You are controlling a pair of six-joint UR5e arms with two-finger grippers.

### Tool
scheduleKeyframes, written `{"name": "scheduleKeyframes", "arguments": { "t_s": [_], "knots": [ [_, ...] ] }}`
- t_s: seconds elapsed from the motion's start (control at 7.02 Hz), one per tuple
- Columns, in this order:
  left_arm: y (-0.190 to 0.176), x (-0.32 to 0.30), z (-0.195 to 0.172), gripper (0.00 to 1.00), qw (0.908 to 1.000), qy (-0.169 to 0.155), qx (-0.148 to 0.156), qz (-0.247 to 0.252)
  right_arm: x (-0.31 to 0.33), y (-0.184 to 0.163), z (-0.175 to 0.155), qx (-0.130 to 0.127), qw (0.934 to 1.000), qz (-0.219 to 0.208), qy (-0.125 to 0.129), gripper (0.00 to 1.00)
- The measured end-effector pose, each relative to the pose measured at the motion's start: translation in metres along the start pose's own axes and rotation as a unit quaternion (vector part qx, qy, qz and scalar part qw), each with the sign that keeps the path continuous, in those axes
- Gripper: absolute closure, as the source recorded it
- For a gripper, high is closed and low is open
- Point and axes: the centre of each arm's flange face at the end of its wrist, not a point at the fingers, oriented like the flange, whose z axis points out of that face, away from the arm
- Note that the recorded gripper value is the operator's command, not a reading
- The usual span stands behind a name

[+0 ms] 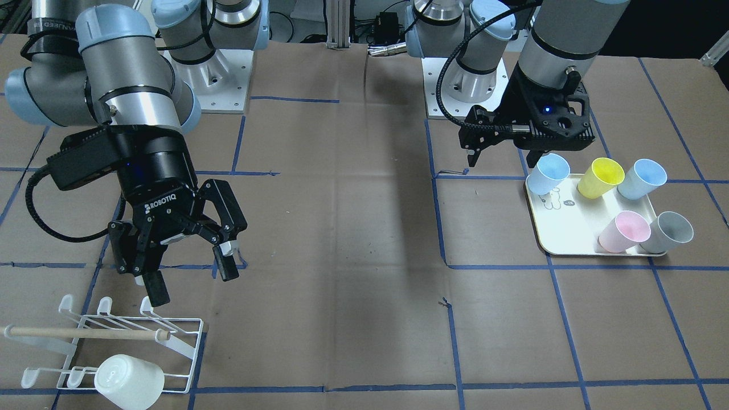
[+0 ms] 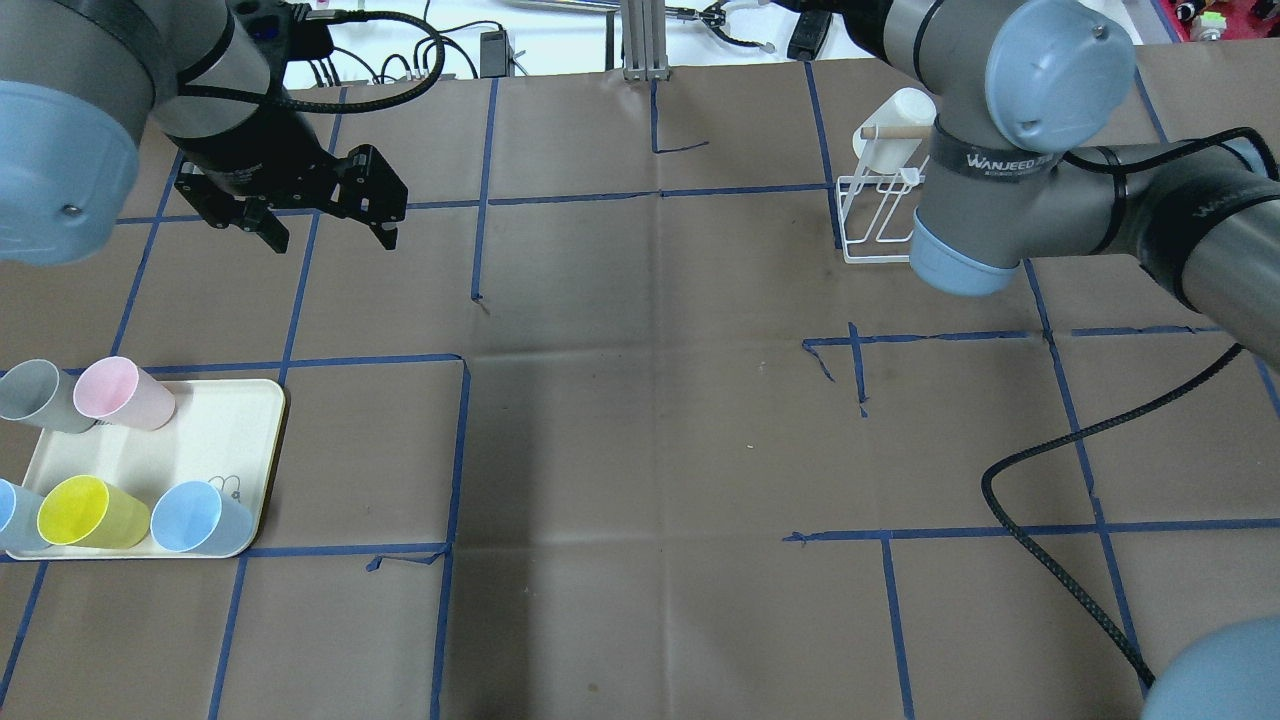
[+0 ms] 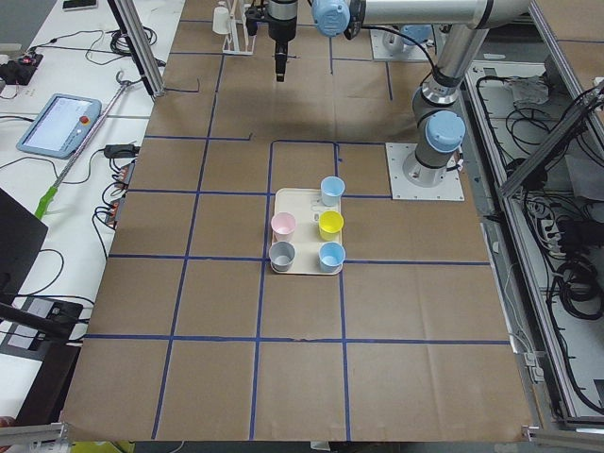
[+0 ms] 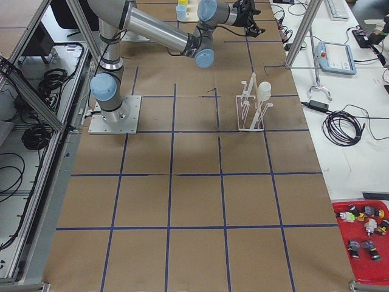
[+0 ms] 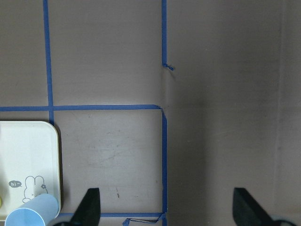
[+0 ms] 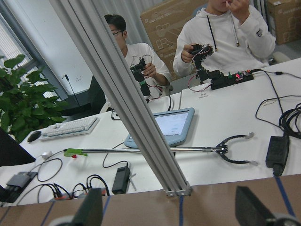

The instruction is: Transfer IKEA cup to right arm and place on rack

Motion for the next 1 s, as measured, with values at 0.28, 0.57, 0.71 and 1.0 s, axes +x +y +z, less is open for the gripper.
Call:
{"name": "scheduleKeyframes", "arguments": {
  "t_s": [0.28,0.57,0.71,1.0],
  "knots": [
    [0.0,0.0,-0.001,0.0,1.0,0.001,0.001,0.0,-0.015,0.011,-0.019,-0.027,0.9871,0.153,-0.039,0.0],
    [-0.001,0.001,-0.001,0.0,1.0,0.001,0.001,0.0,-0.017,0.031,-0.031,-0.057,0.9666,0.246,-0.047,0.0],
    [0.0,0.001,-0.001,0.0,1.0,0.001,0.001,0.001,-0.019,0.039,-0.034,-0.071,0.957,0.277,-0.05,0.0],
    [0.0,0.001,0.0,0.0,1.0,0.001,0.001,0.001,-0.032,0.052,-0.035,-0.091,0.9439,0.312,-0.058,0.0]
  ]
}}
